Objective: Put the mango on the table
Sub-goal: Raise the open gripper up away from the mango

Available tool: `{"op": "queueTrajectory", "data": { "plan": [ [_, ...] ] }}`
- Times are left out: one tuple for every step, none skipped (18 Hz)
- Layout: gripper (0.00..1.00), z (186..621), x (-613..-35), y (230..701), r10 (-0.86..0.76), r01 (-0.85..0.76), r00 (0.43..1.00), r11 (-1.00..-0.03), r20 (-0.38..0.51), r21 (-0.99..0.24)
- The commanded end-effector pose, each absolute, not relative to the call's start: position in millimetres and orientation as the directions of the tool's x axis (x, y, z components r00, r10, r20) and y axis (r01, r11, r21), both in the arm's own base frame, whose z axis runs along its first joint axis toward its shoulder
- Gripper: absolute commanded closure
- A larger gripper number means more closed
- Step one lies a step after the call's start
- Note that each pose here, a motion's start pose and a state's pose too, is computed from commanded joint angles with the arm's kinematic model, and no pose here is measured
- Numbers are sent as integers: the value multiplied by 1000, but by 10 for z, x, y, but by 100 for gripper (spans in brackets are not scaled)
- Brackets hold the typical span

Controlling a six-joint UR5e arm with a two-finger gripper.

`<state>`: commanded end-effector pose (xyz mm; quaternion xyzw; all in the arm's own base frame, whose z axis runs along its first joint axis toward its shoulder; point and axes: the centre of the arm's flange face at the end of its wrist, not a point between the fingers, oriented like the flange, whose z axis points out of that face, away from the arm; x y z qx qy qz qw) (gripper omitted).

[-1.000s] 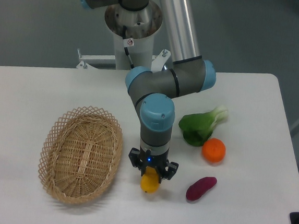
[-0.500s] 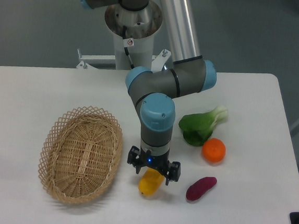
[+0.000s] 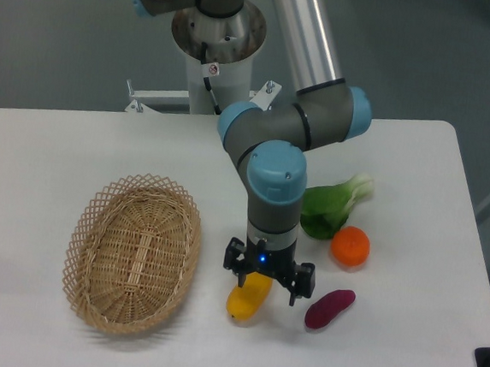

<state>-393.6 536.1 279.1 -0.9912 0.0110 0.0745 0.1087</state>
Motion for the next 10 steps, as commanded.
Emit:
{"op": "queueTrajectory", "data": {
  "plan": [
    [0,2822,-3966,5324,-13,-46,988,-976,-155,-214],
    [0,2835,-3991,5277,-22,-55,987,-976,-157,-209],
    [0,2844,-3999,5258,-34,-66,987,-977,-155,-203],
    [0,2879,-3990,5235,-49,-81,986,-977,-159,-198],
    [0,2914,-4025,5175,-60,-91,986,-977,-158,-191],
    [0,2922,-4050,5132,-79,-107,985,-977,-155,-182],
    [0,2944,-4058,5113,-99,-127,982,-976,-158,-178],
    [0,2945,-4061,5102,-114,-142,981,-974,-160,-174],
    [0,2943,-4082,5084,-123,-151,979,-973,-160,-173],
    [0,2958,-4094,5056,-128,-156,978,-973,-163,-172]
  ]
}}
